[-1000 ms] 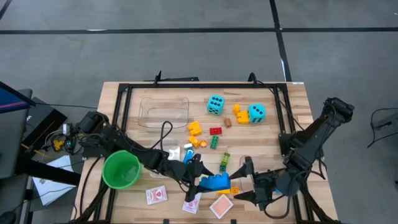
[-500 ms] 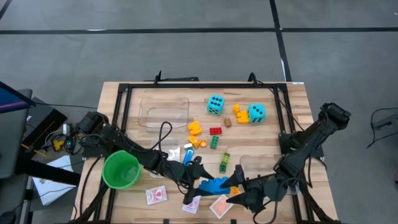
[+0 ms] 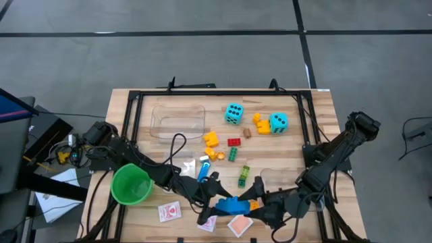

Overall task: Pick & Place Toys
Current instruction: Put the blue game piece into the bottom right transparent bin

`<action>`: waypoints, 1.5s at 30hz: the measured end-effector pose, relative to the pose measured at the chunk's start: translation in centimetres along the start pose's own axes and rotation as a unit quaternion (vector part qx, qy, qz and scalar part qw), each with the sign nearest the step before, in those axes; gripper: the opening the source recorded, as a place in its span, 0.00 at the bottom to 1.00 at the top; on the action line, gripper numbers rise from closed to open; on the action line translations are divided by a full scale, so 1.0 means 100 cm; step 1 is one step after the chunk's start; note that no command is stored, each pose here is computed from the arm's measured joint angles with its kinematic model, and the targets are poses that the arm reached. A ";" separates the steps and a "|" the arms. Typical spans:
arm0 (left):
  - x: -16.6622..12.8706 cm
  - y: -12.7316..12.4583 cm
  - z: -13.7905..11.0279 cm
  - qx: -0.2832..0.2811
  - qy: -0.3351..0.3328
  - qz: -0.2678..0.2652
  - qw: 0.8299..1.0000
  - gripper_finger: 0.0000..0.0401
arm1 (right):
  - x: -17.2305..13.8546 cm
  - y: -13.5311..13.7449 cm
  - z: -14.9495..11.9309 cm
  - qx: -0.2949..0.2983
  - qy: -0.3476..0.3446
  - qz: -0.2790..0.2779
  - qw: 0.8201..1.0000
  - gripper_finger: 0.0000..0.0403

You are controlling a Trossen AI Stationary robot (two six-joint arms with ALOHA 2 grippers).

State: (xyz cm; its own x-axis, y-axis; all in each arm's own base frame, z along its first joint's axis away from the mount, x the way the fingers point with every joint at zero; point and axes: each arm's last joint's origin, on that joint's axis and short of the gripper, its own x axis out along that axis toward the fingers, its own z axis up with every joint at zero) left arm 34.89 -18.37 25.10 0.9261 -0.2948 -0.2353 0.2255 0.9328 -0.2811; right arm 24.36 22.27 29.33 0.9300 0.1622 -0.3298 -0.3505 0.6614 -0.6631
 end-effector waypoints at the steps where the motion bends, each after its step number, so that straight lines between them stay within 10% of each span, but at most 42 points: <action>1: 0.000 0.000 0.000 0.000 0.000 0.000 1.000 0.68 | 0.000 0.000 0.000 0.000 0.000 0.000 1.000 0.80; 25: 0.000 0.001 0.000 0.002 0.000 0.002 1.000 0.67 | 0.000 0.001 -0.003 -0.005 0.011 0.007 1.000 0.34; 45: -0.002 0.002 0.003 0.073 -0.018 0.047 0.996 0.65 | 0.002 -0.001 -0.010 0.006 0.040 0.008 0.999 0.34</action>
State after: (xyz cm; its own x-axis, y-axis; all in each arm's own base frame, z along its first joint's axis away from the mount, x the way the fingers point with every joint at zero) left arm 34.88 -18.07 25.40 0.9549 -0.2003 -0.2191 0.1771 0.9767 -0.1209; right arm 24.48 21.53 28.65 0.9127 0.1138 -0.3926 -0.3628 0.6680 -0.6497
